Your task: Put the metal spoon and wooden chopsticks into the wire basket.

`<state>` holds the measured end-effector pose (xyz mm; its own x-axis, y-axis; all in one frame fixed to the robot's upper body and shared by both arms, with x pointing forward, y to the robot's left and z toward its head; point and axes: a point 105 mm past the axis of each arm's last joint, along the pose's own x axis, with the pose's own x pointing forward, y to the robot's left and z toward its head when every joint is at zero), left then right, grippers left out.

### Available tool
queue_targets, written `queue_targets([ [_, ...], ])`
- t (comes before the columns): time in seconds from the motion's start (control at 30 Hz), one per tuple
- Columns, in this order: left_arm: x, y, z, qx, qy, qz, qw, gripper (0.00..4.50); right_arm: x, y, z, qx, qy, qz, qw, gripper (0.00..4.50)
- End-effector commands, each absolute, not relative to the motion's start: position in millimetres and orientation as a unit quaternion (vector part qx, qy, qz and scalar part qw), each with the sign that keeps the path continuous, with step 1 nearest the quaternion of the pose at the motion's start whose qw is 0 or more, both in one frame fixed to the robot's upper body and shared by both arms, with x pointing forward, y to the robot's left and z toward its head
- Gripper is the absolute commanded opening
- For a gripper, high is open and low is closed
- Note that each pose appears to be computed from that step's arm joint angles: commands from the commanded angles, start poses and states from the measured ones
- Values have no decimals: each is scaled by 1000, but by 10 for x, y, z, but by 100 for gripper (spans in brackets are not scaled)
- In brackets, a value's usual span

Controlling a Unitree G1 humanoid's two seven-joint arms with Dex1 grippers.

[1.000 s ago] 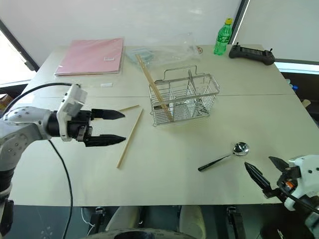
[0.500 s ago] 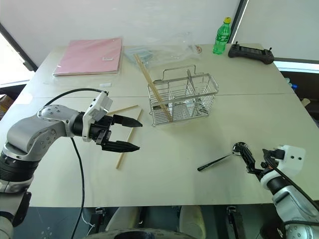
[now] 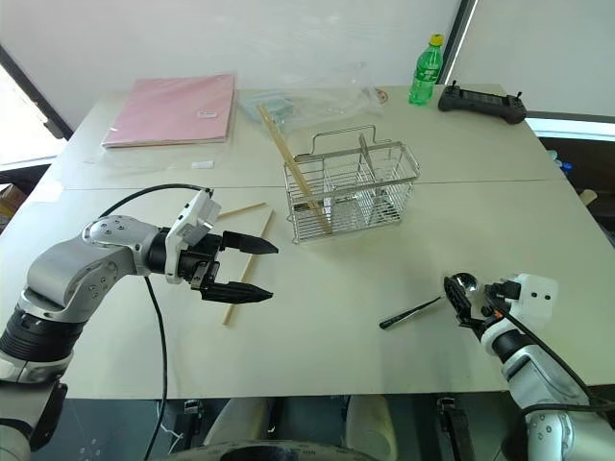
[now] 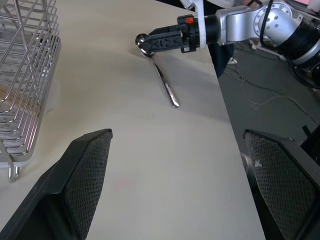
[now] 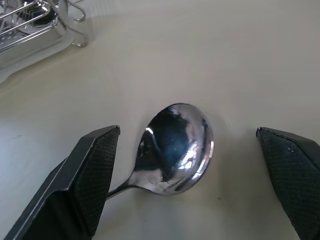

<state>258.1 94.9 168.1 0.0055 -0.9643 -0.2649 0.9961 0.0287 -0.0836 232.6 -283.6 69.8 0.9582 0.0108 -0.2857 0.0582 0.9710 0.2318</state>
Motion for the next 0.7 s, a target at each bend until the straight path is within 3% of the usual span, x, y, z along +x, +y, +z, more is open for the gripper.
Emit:
queue_targets([
  [0.03,2586,941,1806,81,98,-697,705,450,2333,-2806,768,117,124,-7,985,312],
  [0.23,2589,930,1816,81,95,-697,706,450,2319,-2806,773,114,123,-9,986,3],
  [0.53,2604,916,1828,82,90,-698,706,450,2330,-2873,897,107,108,-18,988,3],
  [0.7,2620,911,1832,82,88,-696,708,450,2431,-2908,1320,71,60,-7,996,3],
])
